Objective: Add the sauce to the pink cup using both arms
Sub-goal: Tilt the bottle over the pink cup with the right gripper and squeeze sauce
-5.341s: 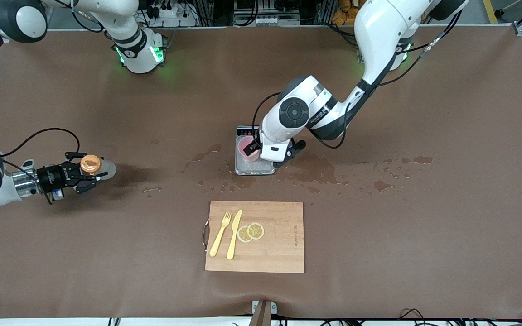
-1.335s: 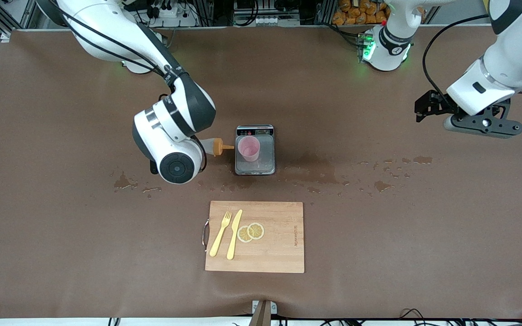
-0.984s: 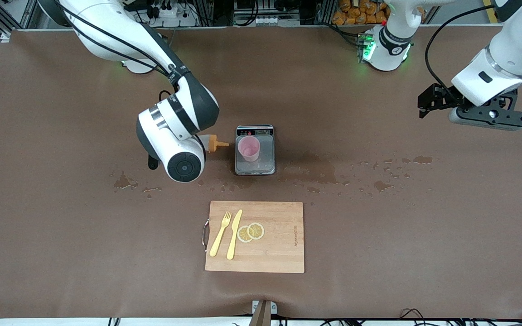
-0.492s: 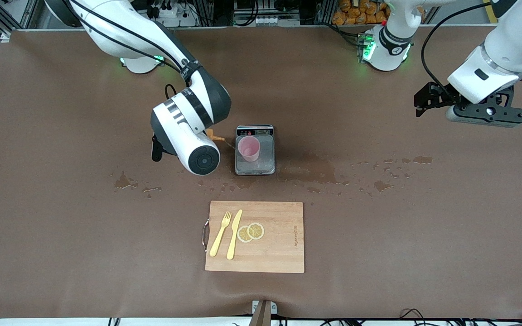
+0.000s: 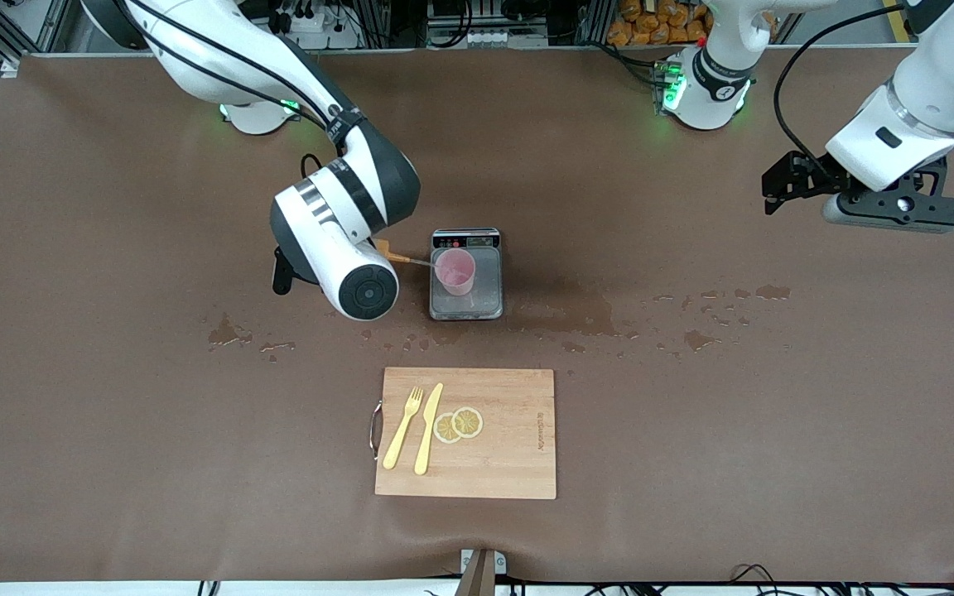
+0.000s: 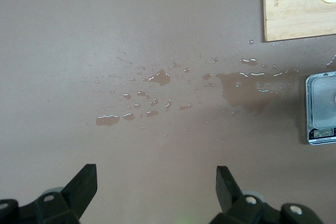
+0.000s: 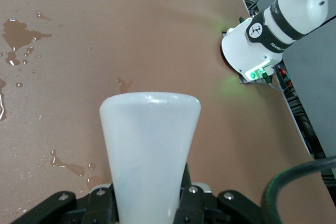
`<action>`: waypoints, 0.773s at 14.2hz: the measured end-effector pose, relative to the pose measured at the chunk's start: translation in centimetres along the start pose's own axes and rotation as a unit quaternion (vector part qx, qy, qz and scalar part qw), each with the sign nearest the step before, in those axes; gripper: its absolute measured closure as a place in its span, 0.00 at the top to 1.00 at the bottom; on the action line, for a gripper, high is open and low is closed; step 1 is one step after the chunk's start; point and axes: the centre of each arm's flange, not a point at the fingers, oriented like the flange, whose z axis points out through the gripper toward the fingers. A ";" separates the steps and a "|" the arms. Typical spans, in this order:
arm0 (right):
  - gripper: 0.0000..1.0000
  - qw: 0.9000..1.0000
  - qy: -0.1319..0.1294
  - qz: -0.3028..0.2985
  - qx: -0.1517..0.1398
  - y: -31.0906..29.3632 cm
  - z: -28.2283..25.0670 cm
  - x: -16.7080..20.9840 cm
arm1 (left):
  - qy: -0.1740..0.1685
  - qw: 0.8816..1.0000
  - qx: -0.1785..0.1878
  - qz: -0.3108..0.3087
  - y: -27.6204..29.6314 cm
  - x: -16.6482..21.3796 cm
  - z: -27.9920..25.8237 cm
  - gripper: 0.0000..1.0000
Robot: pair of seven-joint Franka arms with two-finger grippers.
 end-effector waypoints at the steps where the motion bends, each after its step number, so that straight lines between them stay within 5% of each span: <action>1: 0.38 1.000 -0.004 0.003 0.004 -0.1 -0.1 0.0 | 0.000 1.000 0.000 -0.001 -0.1 0.0 0.0 1.00; 11: 0.38 1.000 -0.013 0.010 0.004 -1.3 0.0 0.7 | -0.001 1.000 0.000 -0.008 -0.9 0.0 0.0 1.00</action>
